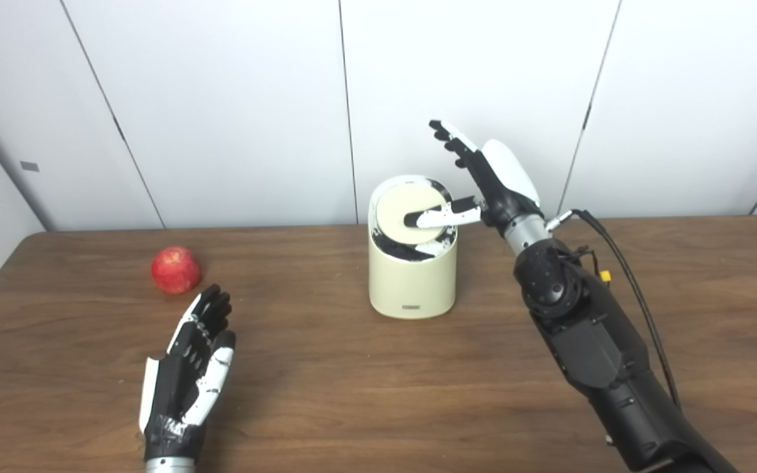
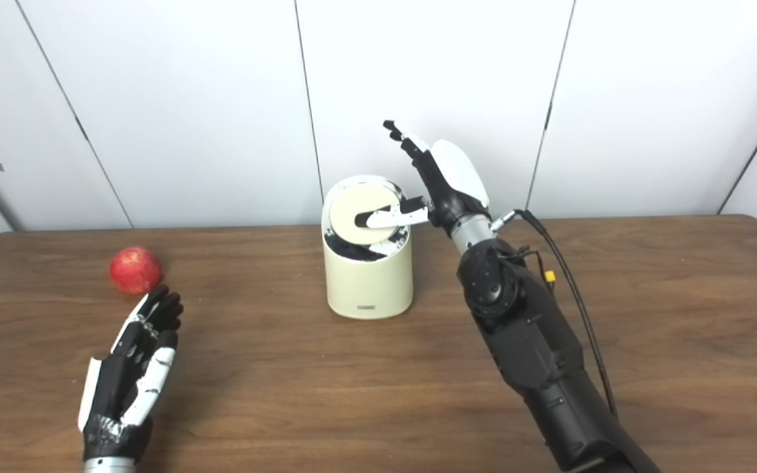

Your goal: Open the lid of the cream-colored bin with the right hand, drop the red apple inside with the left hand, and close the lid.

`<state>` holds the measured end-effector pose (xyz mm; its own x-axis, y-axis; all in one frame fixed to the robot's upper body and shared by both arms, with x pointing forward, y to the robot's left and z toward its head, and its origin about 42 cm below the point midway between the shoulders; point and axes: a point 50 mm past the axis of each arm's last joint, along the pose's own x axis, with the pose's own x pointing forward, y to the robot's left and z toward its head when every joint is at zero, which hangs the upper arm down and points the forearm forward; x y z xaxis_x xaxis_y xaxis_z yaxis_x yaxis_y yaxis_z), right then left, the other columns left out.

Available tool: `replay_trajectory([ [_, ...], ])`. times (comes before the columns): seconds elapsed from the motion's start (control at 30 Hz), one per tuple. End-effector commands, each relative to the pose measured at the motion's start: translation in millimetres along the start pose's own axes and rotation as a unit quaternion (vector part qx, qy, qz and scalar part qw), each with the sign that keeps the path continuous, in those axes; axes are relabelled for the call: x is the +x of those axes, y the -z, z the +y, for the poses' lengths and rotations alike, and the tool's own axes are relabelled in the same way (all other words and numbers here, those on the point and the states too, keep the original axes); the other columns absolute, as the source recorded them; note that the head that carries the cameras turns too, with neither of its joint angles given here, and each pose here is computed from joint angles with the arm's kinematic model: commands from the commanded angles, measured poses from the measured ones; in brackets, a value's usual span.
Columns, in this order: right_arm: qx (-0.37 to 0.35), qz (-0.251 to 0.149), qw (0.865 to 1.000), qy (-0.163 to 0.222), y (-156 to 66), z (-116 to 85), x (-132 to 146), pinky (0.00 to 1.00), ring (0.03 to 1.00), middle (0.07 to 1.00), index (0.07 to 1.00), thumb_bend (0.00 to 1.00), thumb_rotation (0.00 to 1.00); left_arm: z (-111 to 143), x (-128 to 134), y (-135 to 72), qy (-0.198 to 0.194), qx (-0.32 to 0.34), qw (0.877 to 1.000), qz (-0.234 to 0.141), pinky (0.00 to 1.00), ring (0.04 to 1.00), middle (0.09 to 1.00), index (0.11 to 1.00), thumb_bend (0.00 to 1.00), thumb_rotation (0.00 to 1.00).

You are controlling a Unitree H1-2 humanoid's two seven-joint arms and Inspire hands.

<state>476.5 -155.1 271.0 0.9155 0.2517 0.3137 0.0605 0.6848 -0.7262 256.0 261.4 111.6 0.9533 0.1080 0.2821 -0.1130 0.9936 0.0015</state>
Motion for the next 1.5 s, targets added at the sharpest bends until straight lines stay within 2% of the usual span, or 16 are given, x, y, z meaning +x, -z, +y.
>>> replay_trajectory([
  [0.0, -0.015, -0.047, 0.998, 0.031, -20, -23, 16, 0.79, 0.880, 0.898, 0.931, 0.97, 0.31, -15, -38, 35, -0.007, -0.023, 0.996, 0.080, 0.91, 0.888, 0.884, 0.915, 0.44, 0.53],
  [0.37, -0.061, -0.045, 0.997, 0.009, -16, -20, 10, 0.84, 0.898, 0.911, 0.941, 0.96, 0.31, -14, -37, 33, -0.008, -0.025, 0.997, 0.078, 0.90, 0.885, 0.883, 0.911, 0.44, 0.50],
  [0.5, -0.126, -0.056, 0.990, 0.000, -15, -19, 7, 0.84, 0.902, 0.905, 0.945, 0.93, 0.31, -14, -36, 32, -0.010, -0.024, 0.997, 0.079, 0.90, 0.884, 0.880, 0.906, 0.44, 0.50],
  [0.63, -0.160, -0.066, 0.985, 0.000, -15, -17, 5, 0.81, 0.893, 0.891, 0.935, 0.95, 0.29, -15, -36, 32, -0.011, -0.024, 0.997, 0.079, 0.89, 0.881, 0.880, 0.905, 0.43, 0.49],
  [0.83, -0.220, -0.080, 0.972, -0.004, -16, -14, 3, 0.81, 0.898, 0.898, 0.945, 0.96, 0.27, -15, -36, 32, -0.011, -0.027, 0.996, 0.078, 0.89, 0.880, 0.878, 0.904, 0.43, 0.48],
  [1.03, -0.238, -0.088, 0.967, 0.000, -15, -15, 3, 0.84, 0.903, 0.901, 0.949, 0.96, 0.26, -16, -36, 32, -0.011, -0.026, 0.996, 0.080, 0.89, 0.883, 0.882, 0.913, 0.44, 0.50],
  [1.13, -0.190, -0.082, 0.978, 0.009, -17, -15, 3, 0.84, 0.897, 0.890, 0.935, 0.93, 0.28, -16, -36, 32, -0.010, -0.026, 0.997, 0.078, 0.89, 0.881, 0.882, 0.914, 0.44, 0.50],
  [1.2, -0.121, -0.069, 0.990, 0.018, -21, -19, 3, 0.85, 0.900, 0.892, 0.932, 0.90, 0.31, -15, -36, 33, -0.008, -0.026, 0.997, 0.078, 0.89, 0.879, 0.880, 0.912, 0.44, 0.50],
  [1.27, -0.072, -0.059, 0.995, 0.027, -24, -23, 4, 0.84, 0.895, 0.896, 0.929, 0.85, 0.35, -15, -36, 33, -0.008, -0.024, 0.997, 0.077, 0.89, 0.880, 0.880, 0.910, 0.44, 0.50],
  [1.37, 0.003, -0.044, 0.998, 0.049, -29, -33, 4, 0.79, 0.870, 0.890, 0.929, 0.76, 0.38, -15, -36, 32, -0.008, -0.023, 0.997, 0.079, 0.90, 0.885, 0.881, 0.912, 0.44, 0.51],
  [1.47, 0.048, -0.031, 0.996, 0.067, -27, -45, 2, 0.78, 0.867, 0.887, 0.927, 0.68, 0.42, -16, -36, 32, -0.010, -0.027, 0.996, 0.080, 0.89, 0.883, 0.881, 0.911, 0.44, 0.50],
])
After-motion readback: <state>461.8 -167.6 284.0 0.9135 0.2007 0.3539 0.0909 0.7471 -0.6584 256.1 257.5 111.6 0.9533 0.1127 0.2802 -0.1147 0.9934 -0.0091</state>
